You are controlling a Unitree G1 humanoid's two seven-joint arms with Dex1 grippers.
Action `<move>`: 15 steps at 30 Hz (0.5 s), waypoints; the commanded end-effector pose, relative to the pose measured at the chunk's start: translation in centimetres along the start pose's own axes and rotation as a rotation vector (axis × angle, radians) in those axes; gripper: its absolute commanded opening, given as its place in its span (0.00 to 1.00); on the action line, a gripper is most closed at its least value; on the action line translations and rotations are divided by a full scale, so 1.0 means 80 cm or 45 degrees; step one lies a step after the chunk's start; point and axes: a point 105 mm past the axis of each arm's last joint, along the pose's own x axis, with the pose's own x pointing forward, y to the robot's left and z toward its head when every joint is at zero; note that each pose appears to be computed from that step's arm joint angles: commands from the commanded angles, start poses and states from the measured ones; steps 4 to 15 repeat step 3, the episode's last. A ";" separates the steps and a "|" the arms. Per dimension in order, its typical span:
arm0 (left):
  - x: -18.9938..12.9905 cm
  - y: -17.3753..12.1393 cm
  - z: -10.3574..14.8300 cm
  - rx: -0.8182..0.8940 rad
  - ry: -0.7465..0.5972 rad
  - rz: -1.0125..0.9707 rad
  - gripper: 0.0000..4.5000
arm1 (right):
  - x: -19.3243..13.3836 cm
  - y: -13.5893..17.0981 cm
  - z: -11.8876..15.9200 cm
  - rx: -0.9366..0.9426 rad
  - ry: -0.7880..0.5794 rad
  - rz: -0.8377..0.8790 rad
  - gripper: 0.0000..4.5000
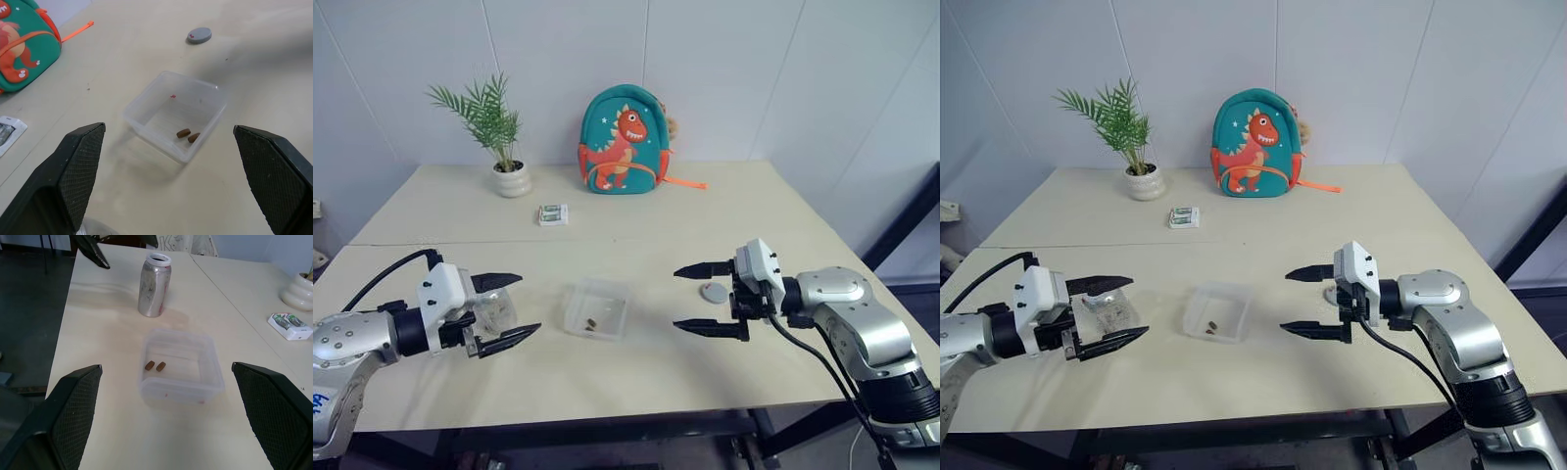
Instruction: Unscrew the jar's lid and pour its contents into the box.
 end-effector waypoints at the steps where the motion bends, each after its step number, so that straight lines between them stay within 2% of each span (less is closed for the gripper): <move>1: 0.001 0.005 0.005 0.009 -0.034 0.025 1.00 | -0.009 0.000 0.011 -0.056 -0.007 -0.058 1.00; 15: 0.001 0.009 0.007 0.006 -0.047 0.049 1.00 | -0.008 -0.001 0.010 -0.054 -0.012 -0.079 1.00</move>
